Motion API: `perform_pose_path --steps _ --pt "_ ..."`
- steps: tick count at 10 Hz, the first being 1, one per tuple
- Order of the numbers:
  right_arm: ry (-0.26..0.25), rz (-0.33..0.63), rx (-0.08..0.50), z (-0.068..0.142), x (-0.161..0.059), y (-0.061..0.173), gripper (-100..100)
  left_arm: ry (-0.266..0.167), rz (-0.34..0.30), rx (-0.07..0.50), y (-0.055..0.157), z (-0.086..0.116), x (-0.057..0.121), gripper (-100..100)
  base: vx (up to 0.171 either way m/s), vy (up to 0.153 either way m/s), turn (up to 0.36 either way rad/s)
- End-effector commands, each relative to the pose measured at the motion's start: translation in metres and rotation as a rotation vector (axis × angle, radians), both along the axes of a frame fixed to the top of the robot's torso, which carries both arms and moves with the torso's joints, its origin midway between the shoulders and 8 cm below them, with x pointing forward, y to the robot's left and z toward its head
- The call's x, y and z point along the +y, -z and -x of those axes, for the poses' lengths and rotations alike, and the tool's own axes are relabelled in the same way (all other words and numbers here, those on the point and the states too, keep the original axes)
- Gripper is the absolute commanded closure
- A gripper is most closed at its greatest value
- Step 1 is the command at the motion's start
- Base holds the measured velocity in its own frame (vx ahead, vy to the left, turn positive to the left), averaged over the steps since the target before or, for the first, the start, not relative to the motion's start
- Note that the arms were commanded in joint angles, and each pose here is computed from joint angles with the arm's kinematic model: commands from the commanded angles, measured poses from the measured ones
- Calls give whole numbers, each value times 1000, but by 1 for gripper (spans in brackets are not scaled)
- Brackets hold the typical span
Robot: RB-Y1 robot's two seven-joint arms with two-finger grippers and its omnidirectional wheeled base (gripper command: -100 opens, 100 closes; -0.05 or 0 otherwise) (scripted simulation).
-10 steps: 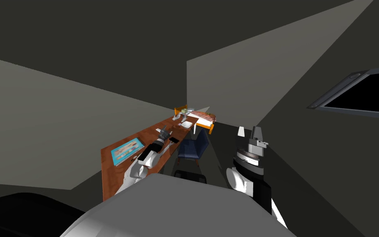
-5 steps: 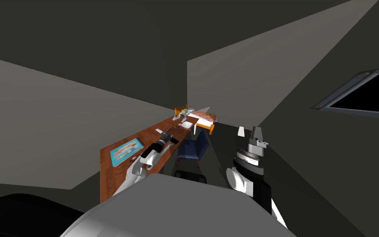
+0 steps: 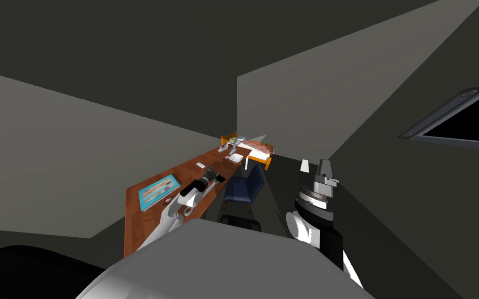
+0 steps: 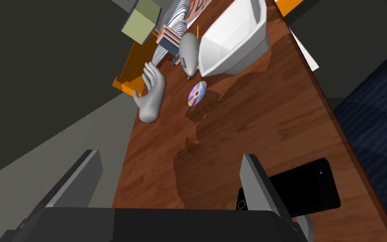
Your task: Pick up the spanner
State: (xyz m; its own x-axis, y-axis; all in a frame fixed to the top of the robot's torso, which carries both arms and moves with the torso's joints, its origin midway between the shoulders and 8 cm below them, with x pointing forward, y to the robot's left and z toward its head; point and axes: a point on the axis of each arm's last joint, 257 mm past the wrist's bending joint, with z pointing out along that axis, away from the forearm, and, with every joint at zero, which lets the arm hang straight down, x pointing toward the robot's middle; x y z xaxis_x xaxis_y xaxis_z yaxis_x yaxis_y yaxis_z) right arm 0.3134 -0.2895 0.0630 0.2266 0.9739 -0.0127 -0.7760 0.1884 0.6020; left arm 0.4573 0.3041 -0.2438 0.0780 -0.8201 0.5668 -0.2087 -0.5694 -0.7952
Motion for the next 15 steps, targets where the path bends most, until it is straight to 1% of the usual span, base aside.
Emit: perform_pose_path --steps 1,2,3,4,5,6,7,8,9,10,11,12,13,14,15 --pt "0 0 0 0 0 0 0 0 18 52 16 1 -1 -100 35 -14 13" --pt "0 0 0 0 0 0 0 -5 49 111 34 3 3 -100 36 -16 26" --pt "0 0 0 0 0 0 0 -4 48 130 39 4 3 -100 28 -16 9" --pt "0 0 0 0 0 0 0 -12 78 181 55 6 7 -100 30 -14 24" --pt "0 0 0 0 0 0 0 -11 76 204 60 8 7 -100 26 -14 10" --pt "0 0 0 0 0 0 0 -11 76 208 61 8 7 -100 12 -6 -1" --pt "0 0 0 0 0 0 0 -22 103 271 80 12 13 -100 16 -10 23" --pt "0 0 0 0 0 0 0 -22 102 286 83 14 12 -100 22 -11 14" --pt "0 0 0 0 0 0 0 -36 128 353 102 20 19 -100 34 -16 14" --pt "0 0 0 0 0 0 0 -36 127 363 104 21 19 -100 30 -18 15" --pt "0 0 0 0 0 0 0 -54 151 429 122 28 26 -100 37 -25 26" --pt "0 0 0 0 0 0 0 -54 150 438 124 29 25 -100 28 -17 11" --pt "0 0 0 0 0 0 0 -75 172 503 140 37 33 -100 34 -14 21" --pt "0 0 0 0 0 0 0 -75 172 512 142 38 33 -100 26 -12 16" --pt "0 0 0 0 0 0 0 -98 193 575 157 47 41 -100 25 -14 22"
